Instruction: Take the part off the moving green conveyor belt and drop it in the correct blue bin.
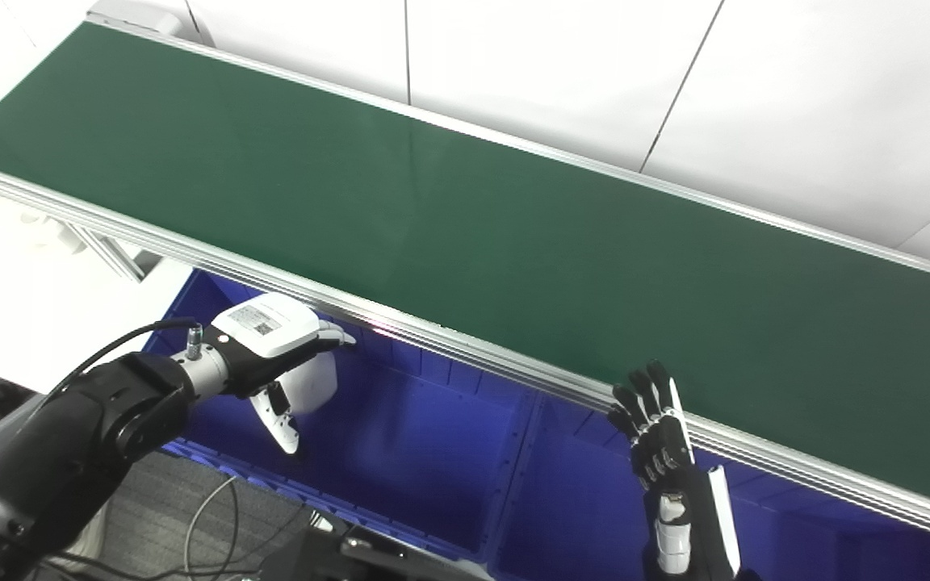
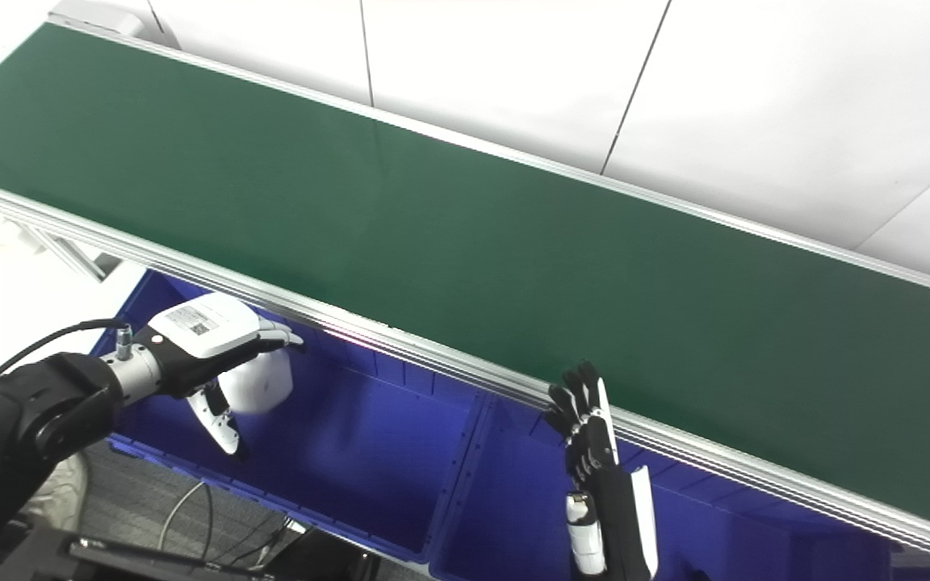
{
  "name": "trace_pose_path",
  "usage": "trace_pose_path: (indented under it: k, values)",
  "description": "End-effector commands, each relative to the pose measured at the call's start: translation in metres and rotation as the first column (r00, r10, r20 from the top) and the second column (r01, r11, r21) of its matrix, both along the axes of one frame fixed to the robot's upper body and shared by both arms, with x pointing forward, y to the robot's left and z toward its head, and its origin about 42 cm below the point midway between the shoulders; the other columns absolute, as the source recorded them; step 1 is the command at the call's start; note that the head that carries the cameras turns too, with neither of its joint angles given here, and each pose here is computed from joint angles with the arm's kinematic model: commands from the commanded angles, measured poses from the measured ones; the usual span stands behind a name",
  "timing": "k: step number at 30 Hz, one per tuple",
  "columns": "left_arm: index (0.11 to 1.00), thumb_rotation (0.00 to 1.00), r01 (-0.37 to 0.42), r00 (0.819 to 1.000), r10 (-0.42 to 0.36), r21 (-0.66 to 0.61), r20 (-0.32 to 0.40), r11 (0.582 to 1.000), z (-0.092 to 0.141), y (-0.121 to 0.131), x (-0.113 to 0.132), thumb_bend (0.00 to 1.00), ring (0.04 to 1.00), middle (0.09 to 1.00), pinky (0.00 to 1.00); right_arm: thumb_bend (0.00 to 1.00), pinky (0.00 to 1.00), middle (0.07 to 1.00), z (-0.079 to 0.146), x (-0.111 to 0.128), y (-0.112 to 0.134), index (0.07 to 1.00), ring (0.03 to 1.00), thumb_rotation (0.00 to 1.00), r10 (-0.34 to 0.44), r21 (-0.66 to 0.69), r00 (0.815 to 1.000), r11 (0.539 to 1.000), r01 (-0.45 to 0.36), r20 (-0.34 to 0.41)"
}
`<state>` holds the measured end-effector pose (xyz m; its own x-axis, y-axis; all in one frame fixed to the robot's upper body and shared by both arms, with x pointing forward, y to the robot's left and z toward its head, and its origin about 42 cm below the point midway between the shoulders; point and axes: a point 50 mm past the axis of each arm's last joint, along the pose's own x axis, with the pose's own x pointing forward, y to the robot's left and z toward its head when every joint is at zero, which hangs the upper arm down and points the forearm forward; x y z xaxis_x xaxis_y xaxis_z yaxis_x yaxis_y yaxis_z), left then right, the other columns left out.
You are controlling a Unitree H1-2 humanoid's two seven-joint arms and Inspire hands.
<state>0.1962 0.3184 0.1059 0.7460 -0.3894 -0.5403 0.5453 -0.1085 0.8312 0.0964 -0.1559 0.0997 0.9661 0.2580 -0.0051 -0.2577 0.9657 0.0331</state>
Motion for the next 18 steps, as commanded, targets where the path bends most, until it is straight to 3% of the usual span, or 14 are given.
trace_pose_path:
  k: [1,4,6,9,12,18]
  values:
    - [0.836,0.41,0.002,0.998,0.001,-0.055,0.057,0.998,0.027,0.001,0.003,1.00,0.821,0.870,0.70,0.85,0.89,0.962,0.005,0.001,0.002,1.000,0.926,0.98,0.004,0.018,1.000,1.000,-0.005,0.029]
    - [0.840,0.37,-0.045,0.998,0.053,-0.244,0.025,0.969,0.061,-0.011,-0.005,1.00,0.819,0.875,0.68,0.85,0.88,0.961,0.006,0.000,0.003,0.996,0.924,0.97,0.005,0.020,1.000,1.000,-0.006,0.030]
    - [0.848,0.34,-0.071,0.997,0.068,-0.431,-0.024,0.899,0.096,-0.024,-0.015,1.00,0.817,0.881,0.66,0.85,0.88,0.961,0.006,0.000,0.004,0.996,0.924,0.98,0.006,0.014,1.000,1.000,-0.006,0.031]
    - [0.881,0.35,-0.098,0.993,0.028,-0.653,-0.117,0.751,0.135,-0.039,-0.027,1.00,0.869,0.916,0.72,0.84,0.88,0.963,0.006,0.002,0.005,0.998,0.925,0.99,0.006,0.006,0.999,1.000,-0.006,0.034]
    - [0.913,0.39,-0.079,0.987,-0.065,-0.796,-0.147,0.600,0.159,-0.054,-0.028,1.00,0.926,0.955,0.79,0.85,0.88,0.960,0.006,0.004,0.007,0.997,0.921,0.99,-0.001,-0.004,0.999,1.000,0.002,0.041]
    - [0.978,0.46,-0.076,0.988,-0.091,-0.915,-0.122,0.397,0.168,-0.069,-0.016,1.00,0.983,0.999,0.87,0.86,0.90,0.952,0.004,0.007,0.013,0.991,0.920,0.99,-0.029,-0.015,0.998,0.999,0.030,0.052]
